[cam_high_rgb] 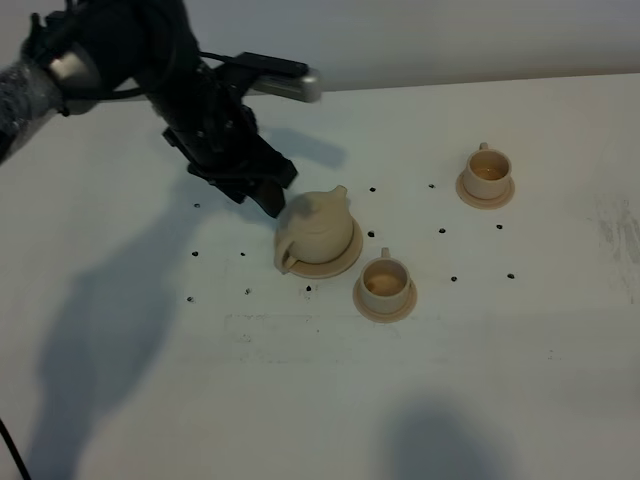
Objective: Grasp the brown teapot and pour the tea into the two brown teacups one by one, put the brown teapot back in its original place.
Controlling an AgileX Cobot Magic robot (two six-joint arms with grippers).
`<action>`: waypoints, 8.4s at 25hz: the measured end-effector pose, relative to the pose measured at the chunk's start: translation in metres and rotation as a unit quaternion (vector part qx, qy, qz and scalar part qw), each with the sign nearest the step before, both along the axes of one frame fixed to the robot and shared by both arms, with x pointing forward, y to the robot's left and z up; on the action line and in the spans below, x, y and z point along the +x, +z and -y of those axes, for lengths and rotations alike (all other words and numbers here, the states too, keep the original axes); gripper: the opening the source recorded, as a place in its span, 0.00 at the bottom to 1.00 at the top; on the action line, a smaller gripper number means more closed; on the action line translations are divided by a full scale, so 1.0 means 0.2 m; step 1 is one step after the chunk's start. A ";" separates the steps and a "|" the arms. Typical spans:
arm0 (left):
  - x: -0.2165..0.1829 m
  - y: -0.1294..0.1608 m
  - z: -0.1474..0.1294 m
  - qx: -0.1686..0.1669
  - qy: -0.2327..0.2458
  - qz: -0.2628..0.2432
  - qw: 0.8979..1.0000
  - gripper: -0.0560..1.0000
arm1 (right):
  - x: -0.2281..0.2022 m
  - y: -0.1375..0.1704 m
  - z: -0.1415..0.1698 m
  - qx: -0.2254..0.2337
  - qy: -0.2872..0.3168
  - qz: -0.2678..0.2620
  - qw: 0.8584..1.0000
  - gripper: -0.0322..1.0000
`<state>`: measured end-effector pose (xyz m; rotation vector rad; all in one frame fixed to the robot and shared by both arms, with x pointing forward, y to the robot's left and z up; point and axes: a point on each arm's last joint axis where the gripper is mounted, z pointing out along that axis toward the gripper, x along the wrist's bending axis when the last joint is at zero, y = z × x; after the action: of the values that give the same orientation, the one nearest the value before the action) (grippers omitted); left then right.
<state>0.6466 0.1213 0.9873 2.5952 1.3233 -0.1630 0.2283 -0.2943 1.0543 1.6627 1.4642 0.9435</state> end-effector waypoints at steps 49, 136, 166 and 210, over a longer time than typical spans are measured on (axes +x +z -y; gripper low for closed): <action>-0.24 -0.24 0.10 0.037 -0.040 0.125 0.991 0.51 | 0.00 0.00 0.00 0.000 0.000 0.000 1.000 0.49; -0.25 -0.06 0.01 0.046 -0.361 0.213 0.907 0.14 | 0.00 0.00 0.00 0.000 0.000 0.000 1.000 0.49; -0.24 0.00 0.01 0.069 -0.516 0.278 0.807 0.14 | 0.00 0.00 0.00 0.000 0.000 0.000 1.000 0.49; -0.26 -0.04 0.16 0.132 -0.618 0.318 0.707 0.14 | 0.00 0.00 0.00 0.000 0.000 0.000 1.000 0.49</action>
<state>0.5947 0.0891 0.9786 2.8132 -0.7705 0.6965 0.2283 -0.2943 1.0543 1.6627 1.4642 0.9435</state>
